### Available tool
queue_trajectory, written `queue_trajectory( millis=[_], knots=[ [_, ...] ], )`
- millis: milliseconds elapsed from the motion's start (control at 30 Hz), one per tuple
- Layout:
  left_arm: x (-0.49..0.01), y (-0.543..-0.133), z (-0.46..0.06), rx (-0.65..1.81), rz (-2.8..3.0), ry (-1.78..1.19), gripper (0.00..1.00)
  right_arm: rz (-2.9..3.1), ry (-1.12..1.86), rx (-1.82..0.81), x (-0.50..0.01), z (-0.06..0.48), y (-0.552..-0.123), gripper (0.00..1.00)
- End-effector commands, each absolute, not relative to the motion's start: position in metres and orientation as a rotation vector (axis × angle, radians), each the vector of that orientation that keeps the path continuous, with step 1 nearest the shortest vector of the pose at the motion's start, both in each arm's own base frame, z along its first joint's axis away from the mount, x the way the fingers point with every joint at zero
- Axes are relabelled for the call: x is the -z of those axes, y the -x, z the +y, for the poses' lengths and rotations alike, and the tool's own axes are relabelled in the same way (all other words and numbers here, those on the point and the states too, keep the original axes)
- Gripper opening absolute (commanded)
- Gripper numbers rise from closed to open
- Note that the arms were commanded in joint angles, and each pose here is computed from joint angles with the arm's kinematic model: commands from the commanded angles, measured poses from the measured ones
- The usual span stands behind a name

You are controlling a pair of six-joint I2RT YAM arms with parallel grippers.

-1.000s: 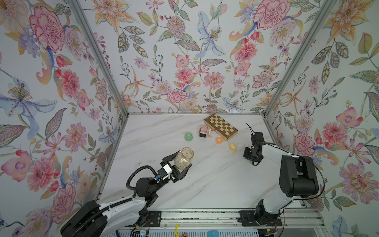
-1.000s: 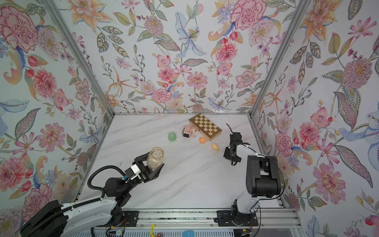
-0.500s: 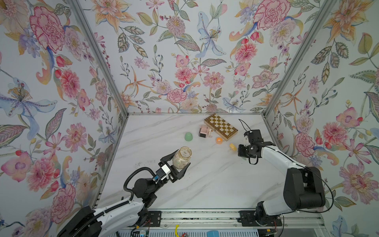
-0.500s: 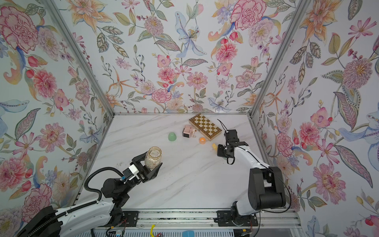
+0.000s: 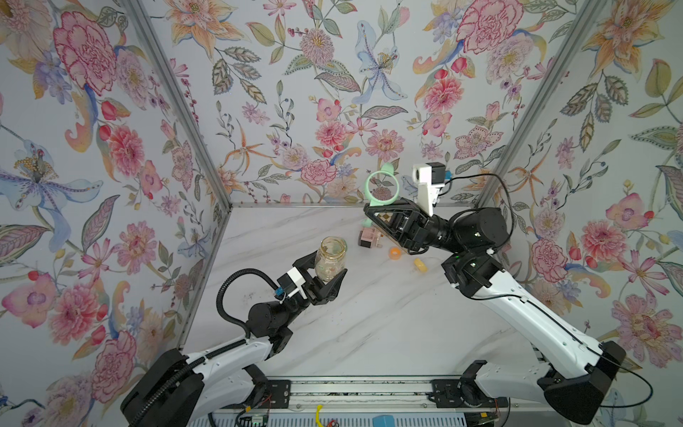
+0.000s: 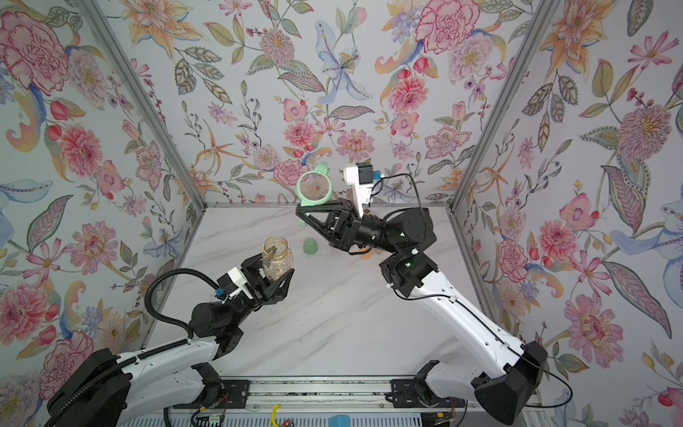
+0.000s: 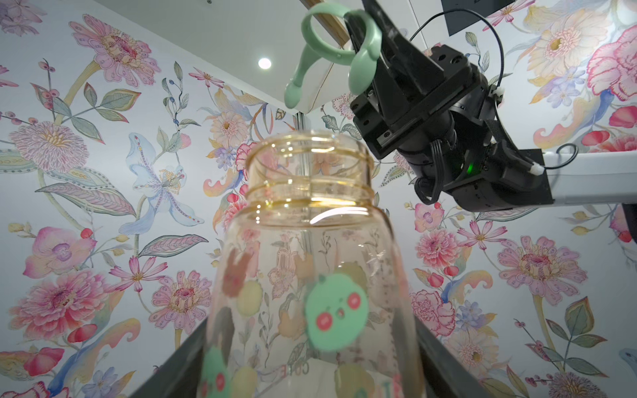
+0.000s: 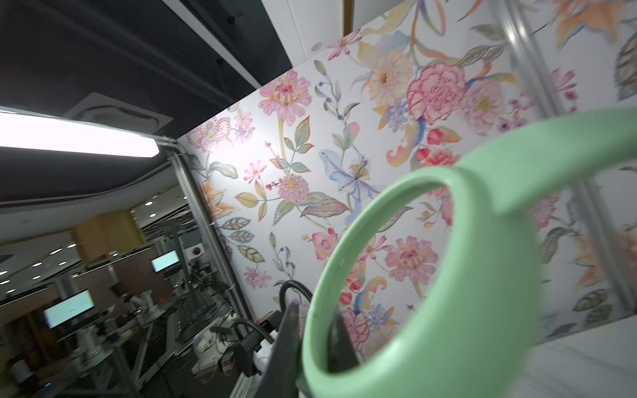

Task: Assemble the baby bottles
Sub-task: Put on the handle of the baby bottle.

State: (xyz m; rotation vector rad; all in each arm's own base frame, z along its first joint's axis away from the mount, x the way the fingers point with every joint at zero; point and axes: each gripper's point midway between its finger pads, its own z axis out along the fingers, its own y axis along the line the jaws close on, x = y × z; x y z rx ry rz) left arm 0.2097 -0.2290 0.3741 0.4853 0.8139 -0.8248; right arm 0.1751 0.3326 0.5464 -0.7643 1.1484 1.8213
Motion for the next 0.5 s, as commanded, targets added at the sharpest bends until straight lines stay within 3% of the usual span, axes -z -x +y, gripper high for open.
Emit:
queue_trajectory(
  millis=[0, 467],
  knots=[
    [-0.423, -0.178, -0.204, 0.889, 0.565, -0.418, 0.17, 1.113, 0.863, -1.946, -0.543, 0.348, -0.15, 0.0],
    [-0.421, -0.183, -0.205, 0.879, 0.567, -0.425, 0.11, 1.279, 0.786, -2.137, -0.48, 0.369, -0.143, 0.0]
  ],
)
